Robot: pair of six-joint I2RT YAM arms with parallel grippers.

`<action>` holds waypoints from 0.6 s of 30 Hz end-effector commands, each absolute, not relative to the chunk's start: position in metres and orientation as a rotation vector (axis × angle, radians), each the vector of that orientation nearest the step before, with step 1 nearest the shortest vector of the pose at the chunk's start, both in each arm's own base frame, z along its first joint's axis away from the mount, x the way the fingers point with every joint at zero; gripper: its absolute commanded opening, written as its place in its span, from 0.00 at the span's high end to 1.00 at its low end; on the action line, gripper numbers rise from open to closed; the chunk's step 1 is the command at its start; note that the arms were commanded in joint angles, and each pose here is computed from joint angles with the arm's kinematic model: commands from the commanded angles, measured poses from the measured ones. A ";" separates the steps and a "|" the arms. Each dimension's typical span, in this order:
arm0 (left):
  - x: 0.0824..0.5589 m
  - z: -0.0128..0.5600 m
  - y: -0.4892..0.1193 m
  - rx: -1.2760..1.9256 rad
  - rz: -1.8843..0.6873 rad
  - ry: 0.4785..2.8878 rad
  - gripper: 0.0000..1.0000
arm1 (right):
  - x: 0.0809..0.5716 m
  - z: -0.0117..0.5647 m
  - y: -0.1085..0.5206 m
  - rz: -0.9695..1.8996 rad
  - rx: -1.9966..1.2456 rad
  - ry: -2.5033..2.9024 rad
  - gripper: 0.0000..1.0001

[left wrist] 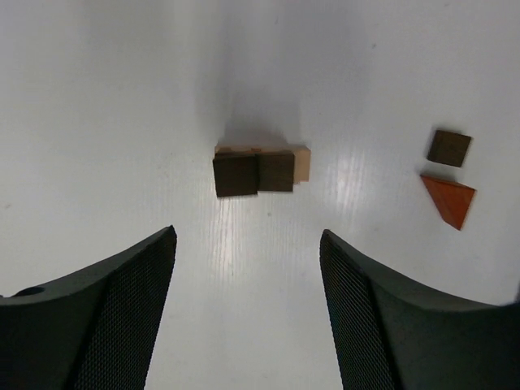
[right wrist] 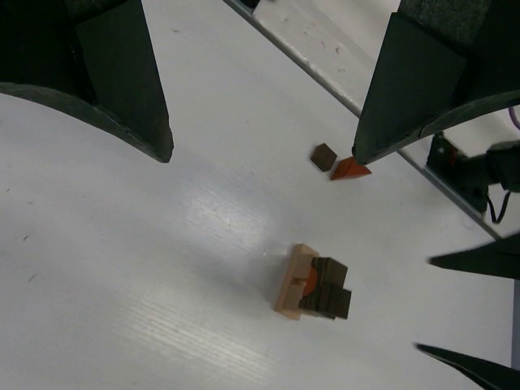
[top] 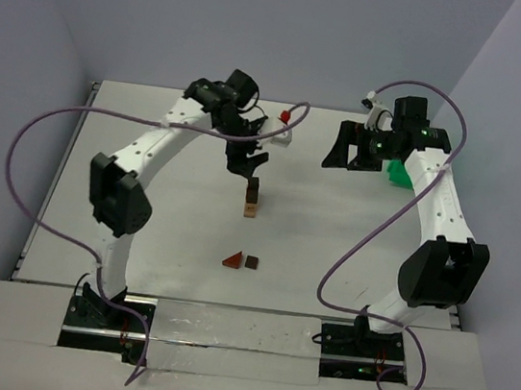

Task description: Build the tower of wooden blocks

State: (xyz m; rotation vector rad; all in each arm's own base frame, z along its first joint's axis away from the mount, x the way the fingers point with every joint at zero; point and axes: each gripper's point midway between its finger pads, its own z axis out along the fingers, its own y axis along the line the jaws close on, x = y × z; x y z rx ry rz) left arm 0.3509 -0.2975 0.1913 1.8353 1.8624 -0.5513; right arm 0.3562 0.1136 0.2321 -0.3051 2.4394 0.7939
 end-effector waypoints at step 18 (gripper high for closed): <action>0.315 0.350 -0.130 0.466 -0.803 1.908 0.01 | 0.221 0.103 0.244 0.441 -1.372 2.325 0.37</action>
